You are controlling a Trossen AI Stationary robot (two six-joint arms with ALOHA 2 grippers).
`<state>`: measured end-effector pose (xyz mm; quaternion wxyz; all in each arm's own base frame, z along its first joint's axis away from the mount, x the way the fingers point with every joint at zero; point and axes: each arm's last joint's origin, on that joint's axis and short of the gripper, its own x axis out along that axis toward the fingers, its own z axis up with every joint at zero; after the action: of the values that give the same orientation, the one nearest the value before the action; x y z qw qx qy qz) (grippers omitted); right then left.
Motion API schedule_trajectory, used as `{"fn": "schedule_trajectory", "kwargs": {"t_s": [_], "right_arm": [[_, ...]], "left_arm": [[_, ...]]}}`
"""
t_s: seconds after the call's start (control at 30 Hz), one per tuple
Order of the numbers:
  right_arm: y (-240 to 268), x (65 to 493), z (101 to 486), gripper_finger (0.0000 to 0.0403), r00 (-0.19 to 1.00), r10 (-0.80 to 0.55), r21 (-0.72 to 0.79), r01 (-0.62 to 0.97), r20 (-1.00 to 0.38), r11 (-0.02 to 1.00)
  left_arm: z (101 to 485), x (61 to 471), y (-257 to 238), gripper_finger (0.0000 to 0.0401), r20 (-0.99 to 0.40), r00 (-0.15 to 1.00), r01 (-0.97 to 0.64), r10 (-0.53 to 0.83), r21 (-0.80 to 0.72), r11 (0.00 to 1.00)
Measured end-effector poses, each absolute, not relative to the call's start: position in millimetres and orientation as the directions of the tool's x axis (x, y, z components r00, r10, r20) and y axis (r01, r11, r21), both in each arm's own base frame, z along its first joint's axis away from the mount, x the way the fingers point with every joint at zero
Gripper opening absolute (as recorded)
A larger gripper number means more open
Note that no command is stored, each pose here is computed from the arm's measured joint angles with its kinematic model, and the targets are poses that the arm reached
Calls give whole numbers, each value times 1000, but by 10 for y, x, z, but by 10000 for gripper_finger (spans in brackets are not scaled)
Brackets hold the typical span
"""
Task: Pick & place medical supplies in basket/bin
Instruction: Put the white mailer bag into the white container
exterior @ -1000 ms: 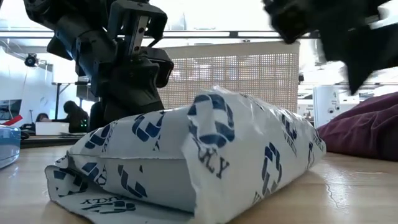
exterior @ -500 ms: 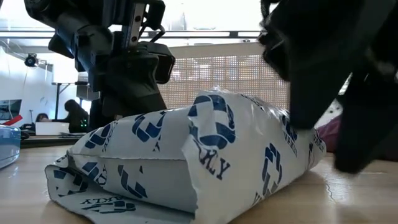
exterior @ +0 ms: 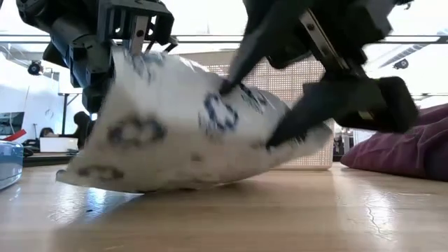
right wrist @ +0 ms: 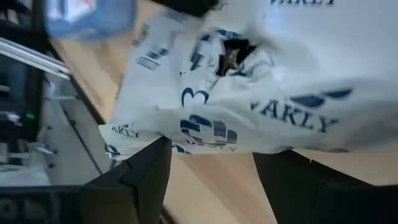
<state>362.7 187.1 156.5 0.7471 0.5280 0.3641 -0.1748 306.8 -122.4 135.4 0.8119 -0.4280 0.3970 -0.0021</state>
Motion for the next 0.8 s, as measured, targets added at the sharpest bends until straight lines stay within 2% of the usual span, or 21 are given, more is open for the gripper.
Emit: {"fn": "schedule_trajectory", "kwargs": {"t_s": [0.3, 0.47, 0.63, 0.8], "right_arm": [[1692, 3730, 1751, 217, 743, 48, 714, 620, -667, 325], [1635, 3719, 1843, 217, 746, -4, 723, 647, -666, 241], [1637, 3685, 1845, 217, 711, 46, 708, 689, -702, 156], [1643, 3669, 1887, 217, 693, 85, 697, 703, -716, 138]], "left_arm": [[1341, 3062, -1231, 1, -648, 677, -338, -349, -695, 635], [1338, 3066, -1248, 1, -641, 676, -318, -363, -699, 640], [1342, 3072, -1242, 1, -638, 685, -315, -351, -695, 646], [1357, 3074, -1238, 1, -633, 694, -312, -343, -694, 649]]}}
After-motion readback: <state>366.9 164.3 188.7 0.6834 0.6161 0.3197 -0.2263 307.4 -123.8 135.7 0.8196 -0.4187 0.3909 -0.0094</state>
